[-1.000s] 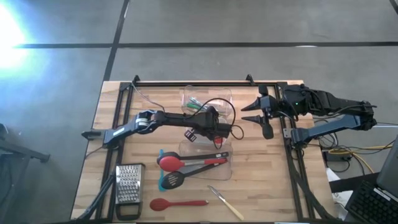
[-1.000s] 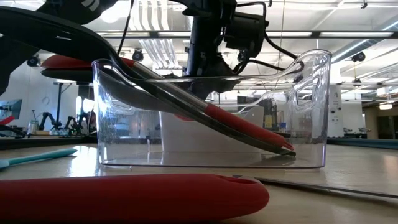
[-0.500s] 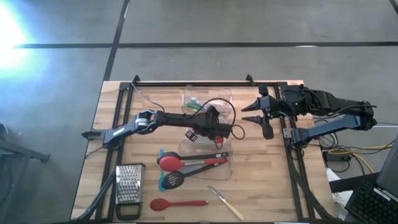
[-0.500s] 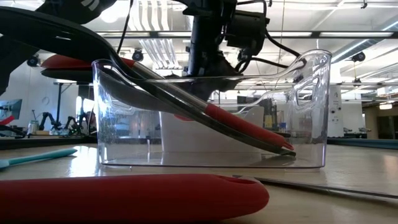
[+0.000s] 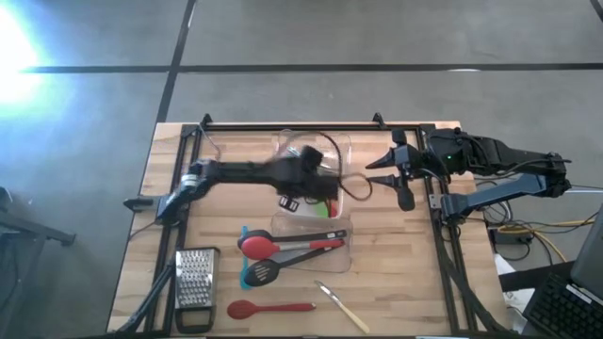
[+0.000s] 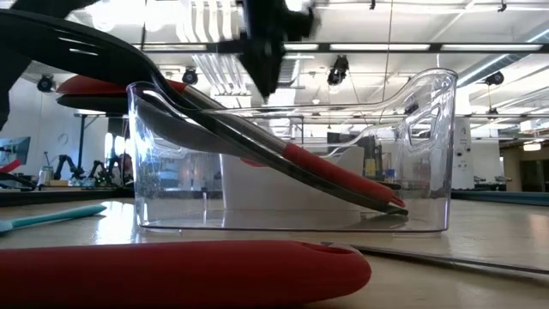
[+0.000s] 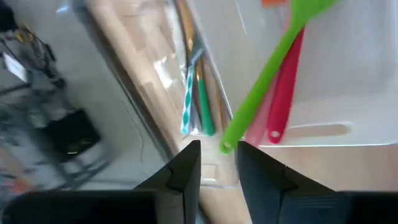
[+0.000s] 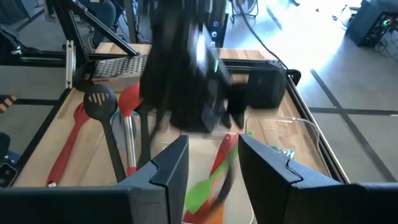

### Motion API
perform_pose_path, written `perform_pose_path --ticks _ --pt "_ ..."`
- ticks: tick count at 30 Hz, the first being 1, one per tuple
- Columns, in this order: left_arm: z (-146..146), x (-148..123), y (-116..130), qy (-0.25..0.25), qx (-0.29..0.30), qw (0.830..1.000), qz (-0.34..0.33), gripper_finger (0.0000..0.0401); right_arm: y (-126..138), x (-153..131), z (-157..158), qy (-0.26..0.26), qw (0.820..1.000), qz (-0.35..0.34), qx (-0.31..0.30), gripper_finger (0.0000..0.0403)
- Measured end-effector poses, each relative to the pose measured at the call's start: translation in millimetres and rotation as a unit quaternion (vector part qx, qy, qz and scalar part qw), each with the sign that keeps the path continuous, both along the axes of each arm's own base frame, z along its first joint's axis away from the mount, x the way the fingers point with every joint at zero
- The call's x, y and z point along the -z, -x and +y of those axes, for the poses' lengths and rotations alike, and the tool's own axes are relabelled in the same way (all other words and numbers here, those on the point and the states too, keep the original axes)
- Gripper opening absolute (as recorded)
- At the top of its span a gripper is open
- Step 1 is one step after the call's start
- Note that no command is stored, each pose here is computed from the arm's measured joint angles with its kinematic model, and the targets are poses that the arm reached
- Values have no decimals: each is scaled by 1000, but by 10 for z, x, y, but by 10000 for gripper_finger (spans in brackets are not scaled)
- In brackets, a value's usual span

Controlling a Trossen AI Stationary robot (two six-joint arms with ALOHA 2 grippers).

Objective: Pick & Place Kitchen Items
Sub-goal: Put the yellow knife into the top transparent bin

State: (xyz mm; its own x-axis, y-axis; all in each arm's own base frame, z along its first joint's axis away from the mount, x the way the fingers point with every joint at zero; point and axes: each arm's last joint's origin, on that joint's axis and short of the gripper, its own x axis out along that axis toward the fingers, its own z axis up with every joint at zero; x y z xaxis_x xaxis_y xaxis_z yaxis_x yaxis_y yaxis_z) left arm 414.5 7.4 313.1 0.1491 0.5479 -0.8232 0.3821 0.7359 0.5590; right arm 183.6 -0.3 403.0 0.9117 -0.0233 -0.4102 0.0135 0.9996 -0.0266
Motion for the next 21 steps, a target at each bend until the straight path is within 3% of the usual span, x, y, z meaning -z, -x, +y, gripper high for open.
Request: perform_pose_path --ticks 5,10,14,21 --pt "-32 -579 399 62 -64 988 -127 91 -6 14 3 -9 1000 2 3 123" --pt "-69 -970 867 79 -122 957 -249 76 -24 79 54 -38 999 12 1 115" --pt "-92 -1058 1231 97 -142 930 -326 65 -41 145 201 -70 997 25 -22 105" --pt "-79 -901 1702 135 -132 875 -446 51 -145 287 617 -128 987 59 -76 83"
